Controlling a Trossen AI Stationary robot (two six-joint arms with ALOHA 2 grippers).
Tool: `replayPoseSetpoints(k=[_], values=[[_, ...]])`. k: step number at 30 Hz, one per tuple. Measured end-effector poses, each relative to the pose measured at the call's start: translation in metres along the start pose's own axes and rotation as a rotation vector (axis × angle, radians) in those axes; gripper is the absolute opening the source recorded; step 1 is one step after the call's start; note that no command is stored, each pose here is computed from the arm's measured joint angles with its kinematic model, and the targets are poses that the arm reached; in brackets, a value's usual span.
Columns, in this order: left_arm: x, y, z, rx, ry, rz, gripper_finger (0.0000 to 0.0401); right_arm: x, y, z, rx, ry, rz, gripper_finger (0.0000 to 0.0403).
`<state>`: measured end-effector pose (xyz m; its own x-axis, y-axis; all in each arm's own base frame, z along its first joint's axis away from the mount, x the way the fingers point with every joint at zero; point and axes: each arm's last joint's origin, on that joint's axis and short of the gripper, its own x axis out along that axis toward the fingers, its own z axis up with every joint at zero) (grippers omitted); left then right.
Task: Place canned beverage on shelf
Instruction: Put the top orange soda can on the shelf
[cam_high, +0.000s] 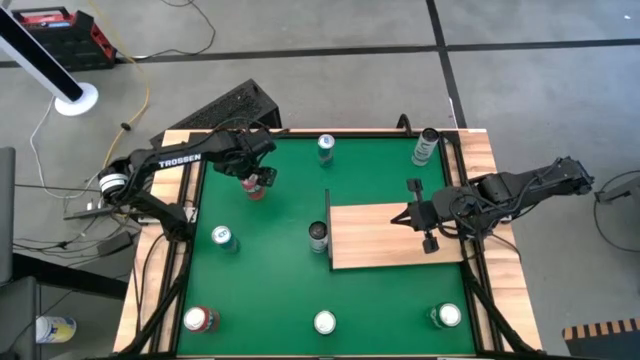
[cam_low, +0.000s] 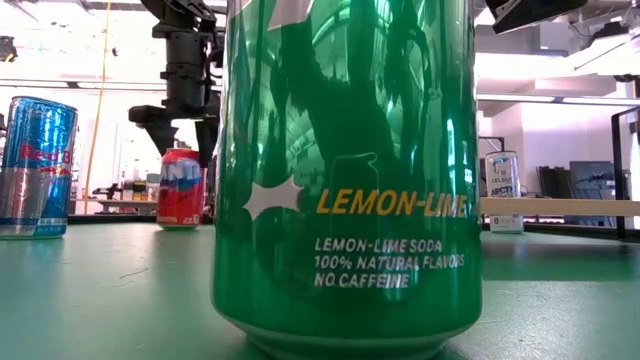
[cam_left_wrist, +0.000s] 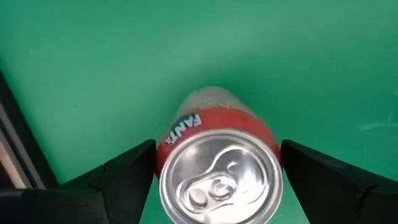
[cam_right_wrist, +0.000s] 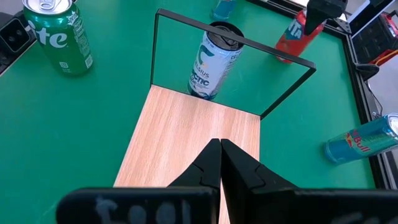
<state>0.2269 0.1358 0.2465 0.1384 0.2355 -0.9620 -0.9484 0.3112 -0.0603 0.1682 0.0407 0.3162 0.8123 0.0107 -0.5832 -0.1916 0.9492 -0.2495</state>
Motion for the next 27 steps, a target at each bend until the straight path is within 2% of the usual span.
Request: replayPoseSetpoints(k=[3,5,15,19,27], values=[[-0.0001,-0.0011,0.0006,0.086,-0.011,-0.006,0.0326,0.0001,0.0,0.0,-0.005,0.0,0.0,0.003],[-0.0001,-0.0021,0.0018,0.1,-0.024,-0.015,0.0327,0.0,0.0,0.0003,-0.004,-0.003,0.0,0.003],[-0.0003,-0.005,0.004,0.068,-0.038,-0.056,0.0327,0.0,-0.0001,0.0004,0.001,-0.004,-0.001,0.003],[-0.0003,-0.005,0.004,0.009,-0.037,-0.056,0.0329,0.0,-0.0001,0.0005,-0.006,-0.005,-0.001,0.003],[0.0003,-0.002,0.0065,-0.046,-0.018,-0.074,0.0363,0.0,-0.0001,0.0005,-0.006,-0.005,-0.001,0.003]])
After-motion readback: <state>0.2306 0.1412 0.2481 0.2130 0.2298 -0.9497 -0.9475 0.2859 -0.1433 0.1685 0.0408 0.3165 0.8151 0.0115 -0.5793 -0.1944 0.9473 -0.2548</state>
